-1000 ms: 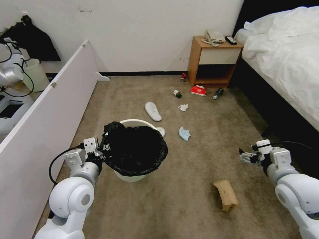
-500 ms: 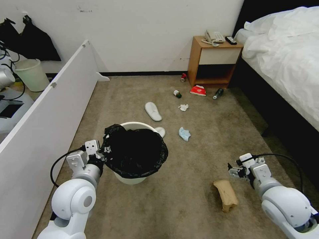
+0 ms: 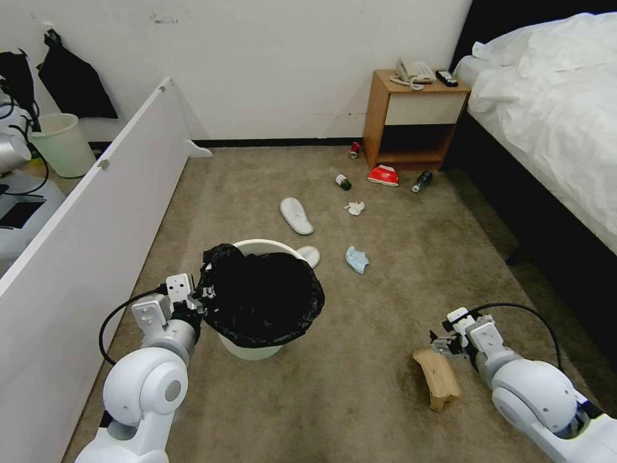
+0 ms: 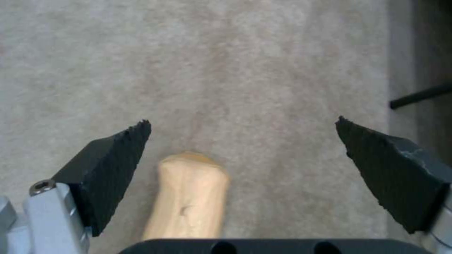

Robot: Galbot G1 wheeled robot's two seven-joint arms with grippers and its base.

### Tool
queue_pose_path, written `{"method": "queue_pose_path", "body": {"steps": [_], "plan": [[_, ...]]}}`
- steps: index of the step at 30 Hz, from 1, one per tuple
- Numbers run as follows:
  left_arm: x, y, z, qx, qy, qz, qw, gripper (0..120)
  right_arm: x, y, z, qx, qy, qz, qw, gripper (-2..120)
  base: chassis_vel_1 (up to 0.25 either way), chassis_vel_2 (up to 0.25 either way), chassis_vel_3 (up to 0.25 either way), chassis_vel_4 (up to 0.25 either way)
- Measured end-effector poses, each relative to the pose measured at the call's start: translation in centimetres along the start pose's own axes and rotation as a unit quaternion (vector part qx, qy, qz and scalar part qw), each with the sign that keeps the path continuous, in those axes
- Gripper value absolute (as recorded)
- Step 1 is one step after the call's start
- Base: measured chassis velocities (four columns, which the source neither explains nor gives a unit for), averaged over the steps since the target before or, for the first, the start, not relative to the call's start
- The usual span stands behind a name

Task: Pick up the trash bin, then pick up the garbage from the floor and place it into the trash bin.

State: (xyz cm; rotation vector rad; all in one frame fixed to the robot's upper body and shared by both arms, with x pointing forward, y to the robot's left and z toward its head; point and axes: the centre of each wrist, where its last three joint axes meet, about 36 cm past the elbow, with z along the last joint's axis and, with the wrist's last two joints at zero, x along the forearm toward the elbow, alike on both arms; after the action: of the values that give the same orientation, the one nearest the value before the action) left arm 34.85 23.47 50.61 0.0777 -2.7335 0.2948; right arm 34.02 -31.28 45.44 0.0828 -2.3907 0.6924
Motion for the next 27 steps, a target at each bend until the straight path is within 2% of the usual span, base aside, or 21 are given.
{"method": "queue_pose_path", "body": {"steps": [16,22,27], "plan": [[-0.2,0.2,0.2,-0.002,0.003,-0.005,1.0000,5,-2.2,2.3,-0.4,0.025,0.014,-0.095,0.995,100,0.000,0.000,0.000,0.000],[0.0,0.3,0.4,-0.001,0.005,-0.006,1.0000,5,-3.2,3.5,0.8,0.026,0.034,-0.109,0.993,100,0.000,0.000,0.000,0.000],[0.0,0.2,0.4,0.001,0.006,-0.005,1.0000,5,-6.2,3.9,2.9,0.018,0.072,-0.100,0.992,100,0.000,0.000,0.000,0.000]]}}
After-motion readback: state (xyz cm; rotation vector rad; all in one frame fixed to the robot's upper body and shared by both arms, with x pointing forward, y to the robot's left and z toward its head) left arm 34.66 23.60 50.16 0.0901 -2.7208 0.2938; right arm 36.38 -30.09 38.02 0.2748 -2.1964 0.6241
